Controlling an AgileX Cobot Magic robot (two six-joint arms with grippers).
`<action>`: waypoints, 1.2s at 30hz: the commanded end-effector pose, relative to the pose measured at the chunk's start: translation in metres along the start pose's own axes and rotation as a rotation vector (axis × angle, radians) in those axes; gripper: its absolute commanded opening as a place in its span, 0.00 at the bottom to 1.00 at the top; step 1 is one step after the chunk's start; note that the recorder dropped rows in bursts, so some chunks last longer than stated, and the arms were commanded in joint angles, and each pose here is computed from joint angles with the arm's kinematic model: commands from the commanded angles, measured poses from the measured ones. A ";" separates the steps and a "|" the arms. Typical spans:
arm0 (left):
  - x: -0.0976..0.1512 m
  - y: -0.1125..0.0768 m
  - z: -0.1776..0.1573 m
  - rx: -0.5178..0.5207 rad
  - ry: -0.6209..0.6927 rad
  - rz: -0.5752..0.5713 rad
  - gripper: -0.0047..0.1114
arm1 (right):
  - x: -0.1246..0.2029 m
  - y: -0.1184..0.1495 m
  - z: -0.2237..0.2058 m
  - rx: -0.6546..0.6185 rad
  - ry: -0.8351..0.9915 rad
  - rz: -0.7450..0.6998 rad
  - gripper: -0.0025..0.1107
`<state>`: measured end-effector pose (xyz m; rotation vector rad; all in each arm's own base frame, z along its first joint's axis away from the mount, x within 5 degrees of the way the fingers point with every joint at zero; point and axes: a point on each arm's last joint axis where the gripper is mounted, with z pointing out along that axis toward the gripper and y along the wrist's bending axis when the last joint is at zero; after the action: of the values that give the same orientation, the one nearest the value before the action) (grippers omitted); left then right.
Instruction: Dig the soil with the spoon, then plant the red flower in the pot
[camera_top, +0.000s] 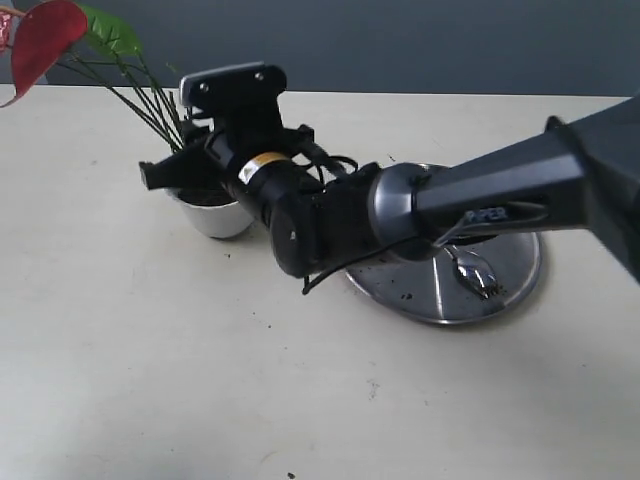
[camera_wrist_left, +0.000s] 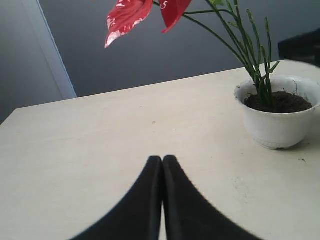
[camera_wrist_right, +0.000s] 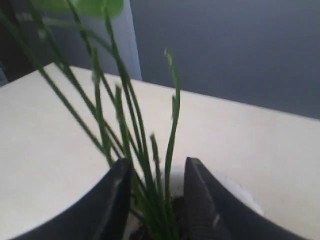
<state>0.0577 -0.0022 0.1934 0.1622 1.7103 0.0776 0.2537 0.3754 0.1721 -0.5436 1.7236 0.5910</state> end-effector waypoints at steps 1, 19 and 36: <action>0.000 0.000 0.000 0.001 -0.010 -0.005 0.04 | -0.046 -0.011 -0.020 0.121 -0.044 0.025 0.24; 0.000 0.000 0.000 0.001 -0.010 -0.003 0.04 | -0.091 -0.044 -0.153 0.105 0.245 -0.250 0.02; 0.000 0.000 0.000 0.001 -0.010 -0.003 0.04 | -0.105 -0.061 -0.207 0.130 0.144 -0.095 0.02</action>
<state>0.0577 -0.0022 0.1934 0.1622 1.7103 0.0776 0.1603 0.2074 0.3066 -0.6195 1.8544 0.4232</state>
